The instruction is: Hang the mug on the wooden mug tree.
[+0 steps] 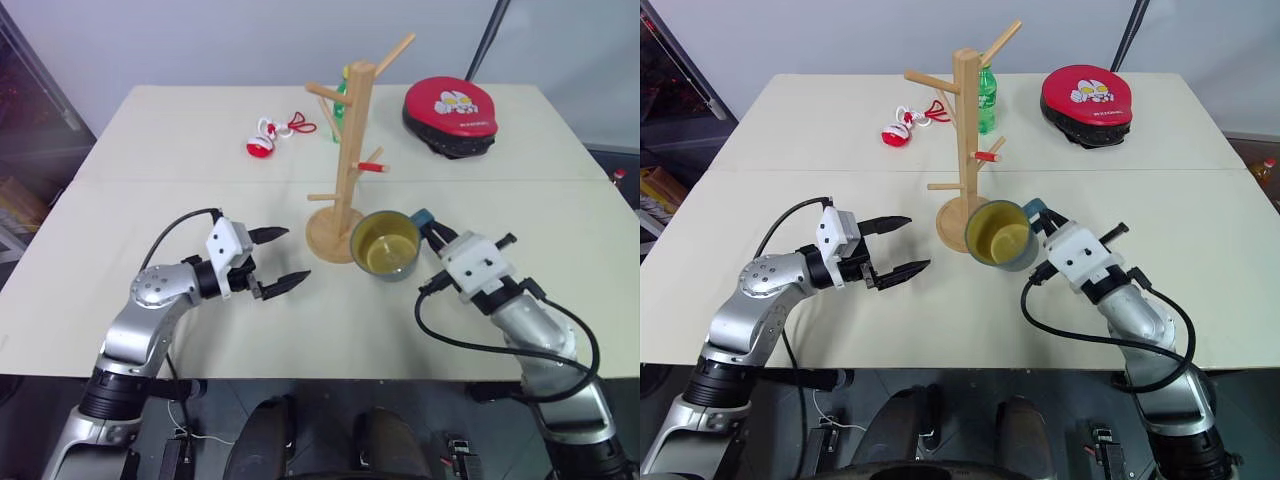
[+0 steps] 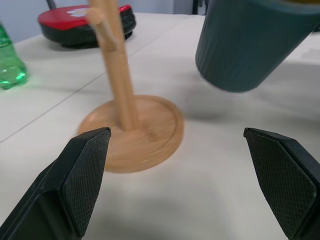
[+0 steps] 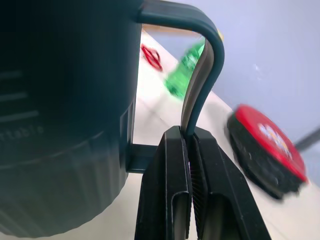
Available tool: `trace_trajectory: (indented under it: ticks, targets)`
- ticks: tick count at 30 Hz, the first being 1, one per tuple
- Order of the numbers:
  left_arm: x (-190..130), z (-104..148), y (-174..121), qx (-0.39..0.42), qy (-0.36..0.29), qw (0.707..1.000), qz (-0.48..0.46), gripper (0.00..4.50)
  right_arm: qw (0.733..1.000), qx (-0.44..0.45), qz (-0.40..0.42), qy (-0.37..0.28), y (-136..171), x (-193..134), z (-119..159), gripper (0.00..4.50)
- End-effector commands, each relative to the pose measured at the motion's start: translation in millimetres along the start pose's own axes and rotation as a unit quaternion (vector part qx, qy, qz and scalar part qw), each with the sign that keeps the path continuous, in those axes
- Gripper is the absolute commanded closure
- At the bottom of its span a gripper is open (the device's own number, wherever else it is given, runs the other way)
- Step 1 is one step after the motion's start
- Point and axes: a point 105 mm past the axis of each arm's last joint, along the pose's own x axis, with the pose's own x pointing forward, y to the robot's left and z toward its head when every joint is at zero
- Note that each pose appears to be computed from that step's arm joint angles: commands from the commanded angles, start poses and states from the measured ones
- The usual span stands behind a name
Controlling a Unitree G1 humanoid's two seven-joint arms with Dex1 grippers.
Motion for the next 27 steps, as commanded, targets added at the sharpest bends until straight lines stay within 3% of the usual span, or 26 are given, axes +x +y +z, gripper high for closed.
trace_trajectory:
  ticks: [1,27]
  targets:
    - [-8.3,18.6,10.4,0.025,-0.022,0.999,0.005,0.00,0.999,-0.022,0.010,-0.033,-10.7,8.0,30.5,4.47]
    - [-18.7,54.5,13.8,0.029,-0.053,0.998,-0.006,0.00,0.995,-0.071,0.070,-0.020,-28.7,45.6,52.8,4.47]
